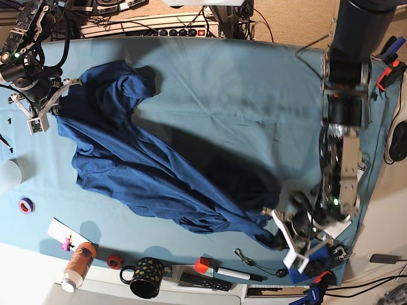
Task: Layout the t-shirt on the table in an organized manner, then fold the t-shirt properly
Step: 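Grasp the shirt hem with the left gripper and drag it outward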
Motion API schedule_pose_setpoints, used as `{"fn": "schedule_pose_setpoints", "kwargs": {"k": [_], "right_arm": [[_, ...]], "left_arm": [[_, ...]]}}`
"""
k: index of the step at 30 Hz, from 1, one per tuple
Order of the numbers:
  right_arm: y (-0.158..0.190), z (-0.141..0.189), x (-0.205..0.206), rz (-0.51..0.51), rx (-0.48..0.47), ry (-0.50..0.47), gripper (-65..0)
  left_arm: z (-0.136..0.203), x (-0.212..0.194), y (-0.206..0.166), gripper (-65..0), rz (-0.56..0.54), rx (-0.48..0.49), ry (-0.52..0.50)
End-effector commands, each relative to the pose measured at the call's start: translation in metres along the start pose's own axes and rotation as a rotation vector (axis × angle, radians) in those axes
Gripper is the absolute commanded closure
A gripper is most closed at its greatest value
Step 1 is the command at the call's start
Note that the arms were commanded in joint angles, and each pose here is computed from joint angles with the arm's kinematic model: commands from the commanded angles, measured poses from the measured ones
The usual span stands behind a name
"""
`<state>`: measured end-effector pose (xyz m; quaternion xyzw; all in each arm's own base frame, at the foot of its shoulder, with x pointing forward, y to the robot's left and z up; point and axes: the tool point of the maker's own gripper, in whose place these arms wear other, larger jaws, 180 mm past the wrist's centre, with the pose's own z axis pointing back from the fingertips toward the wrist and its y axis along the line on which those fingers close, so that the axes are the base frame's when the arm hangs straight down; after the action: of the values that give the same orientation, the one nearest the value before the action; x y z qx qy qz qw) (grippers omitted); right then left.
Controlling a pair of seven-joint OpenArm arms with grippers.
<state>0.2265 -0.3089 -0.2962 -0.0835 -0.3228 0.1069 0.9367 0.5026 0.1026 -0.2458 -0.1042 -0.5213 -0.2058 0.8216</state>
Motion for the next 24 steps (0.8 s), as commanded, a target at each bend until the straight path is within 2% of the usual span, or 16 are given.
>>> {"fn": "schedule_pose_setpoints", "kwargs": {"k": [1, 4, 11, 16, 21, 24], "right_arm": [[-0.006, 0.005, 0.010, 0.017, -0.020, -0.035, 0.0], [-0.006, 0.005, 0.010, 0.017, -0.020, -0.035, 0.0], [-0.006, 0.005, 0.011, 0.018, -0.020, -0.039, 0.0], [-0.007, 0.006, 0.011, 0.020, -0.021, -0.039, 0.0], [-0.006, 0.006, 0.011, 0.033, -0.017, -0.038, 0.0], [-0.006, 0.006, 0.011, 0.033, -0.017, -0.039, 0.0]], "left_arm": [[0.001, 0.025, 0.011, 0.0, -0.002, 0.017, -0.053], [-0.007, 0.011, 0.014, 0.0, 0.011, -0.006, 0.010], [0.011, -0.024, -0.003, 0.0, 0.081, -0.193, 0.164], [0.039, -0.050, 0.011, 0.0, 0.140, -0.267, 0.240], [0.080, -0.096, 0.018, 0.0, 0.172, -0.366, 0.401], [0.104, -0.116, 0.017, 0.0, 0.215, -0.432, 0.434]]}}
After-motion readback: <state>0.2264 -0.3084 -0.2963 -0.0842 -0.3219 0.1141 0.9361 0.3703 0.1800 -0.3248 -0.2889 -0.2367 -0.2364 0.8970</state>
